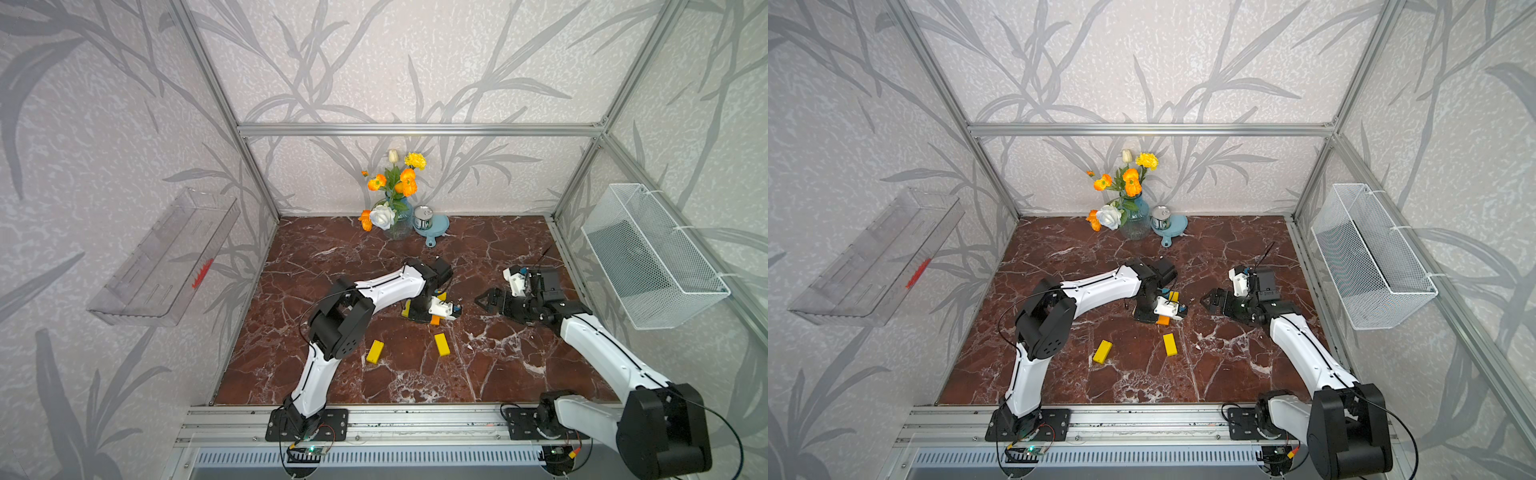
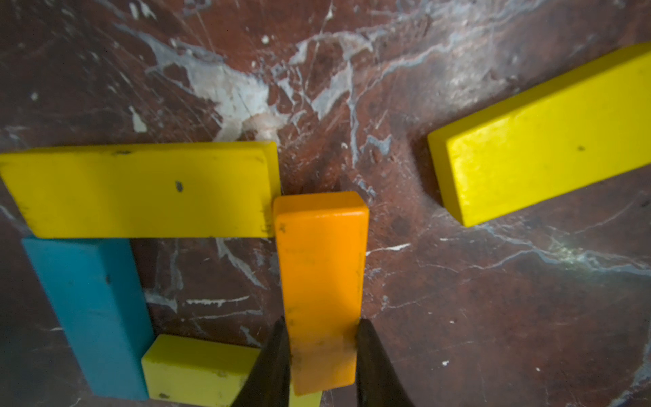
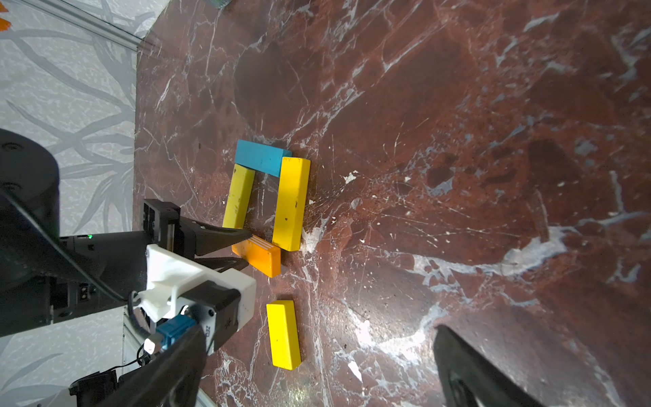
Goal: Assemble the letter p with building blocks
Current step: Assemble the building block at the center of the board.
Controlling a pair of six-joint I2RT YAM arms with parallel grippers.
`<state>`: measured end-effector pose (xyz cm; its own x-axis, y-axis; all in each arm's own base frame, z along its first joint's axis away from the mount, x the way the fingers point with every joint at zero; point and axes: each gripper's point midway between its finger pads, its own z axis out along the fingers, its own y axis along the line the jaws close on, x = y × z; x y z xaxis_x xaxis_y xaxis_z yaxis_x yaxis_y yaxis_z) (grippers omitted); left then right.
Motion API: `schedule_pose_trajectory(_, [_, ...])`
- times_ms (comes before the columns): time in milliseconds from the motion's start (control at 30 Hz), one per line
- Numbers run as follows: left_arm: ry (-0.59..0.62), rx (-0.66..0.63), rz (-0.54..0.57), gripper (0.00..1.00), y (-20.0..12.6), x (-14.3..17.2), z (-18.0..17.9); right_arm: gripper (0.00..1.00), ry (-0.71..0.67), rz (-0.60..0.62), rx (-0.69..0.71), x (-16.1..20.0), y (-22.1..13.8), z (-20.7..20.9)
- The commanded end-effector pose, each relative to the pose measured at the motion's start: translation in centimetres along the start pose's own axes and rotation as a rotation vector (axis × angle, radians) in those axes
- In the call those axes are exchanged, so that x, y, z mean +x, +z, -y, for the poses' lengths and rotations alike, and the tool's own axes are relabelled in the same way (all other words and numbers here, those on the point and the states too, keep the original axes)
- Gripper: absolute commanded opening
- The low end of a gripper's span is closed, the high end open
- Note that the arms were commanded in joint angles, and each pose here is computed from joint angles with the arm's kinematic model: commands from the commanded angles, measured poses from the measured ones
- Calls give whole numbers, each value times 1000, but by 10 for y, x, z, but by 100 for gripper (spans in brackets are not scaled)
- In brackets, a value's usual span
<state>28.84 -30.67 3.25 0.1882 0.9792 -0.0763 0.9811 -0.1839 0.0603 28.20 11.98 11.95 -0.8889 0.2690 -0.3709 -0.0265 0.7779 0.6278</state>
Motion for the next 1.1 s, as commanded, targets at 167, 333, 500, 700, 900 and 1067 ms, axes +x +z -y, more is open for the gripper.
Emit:
schedule_pose_trajectory(167, [54, -11, -40, 0, -3, 4, 1, 99, -2, 11, -22, 0, -1, -2])
schedule_pose_trajectory(333, [59, -11, -43, 0, -4, 2, 3, 99, -6, 15, -17, 0, -2, -2])
schedule_pose_trajectory(500, [54, -17, -39, 20, -5, 3, 4, 99, -2, 11, -20, 0, -1, -2])
schedule_pose_trajectory(700, [55, -10, -29, 64, -4, 0, 5, 99, -4, 13, -18, 1, -2, -2])
schedule_pose_trajectory(900, [45, -38, -29, 99, -7, 1, 0, 99, -8, 18, -15, 1, -4, -2])
schedule_pose_trajectory(1067, [-2, -129, 38, 100, -31, -10, -14, 99, -6, 69, 36, -10, -15, 4])
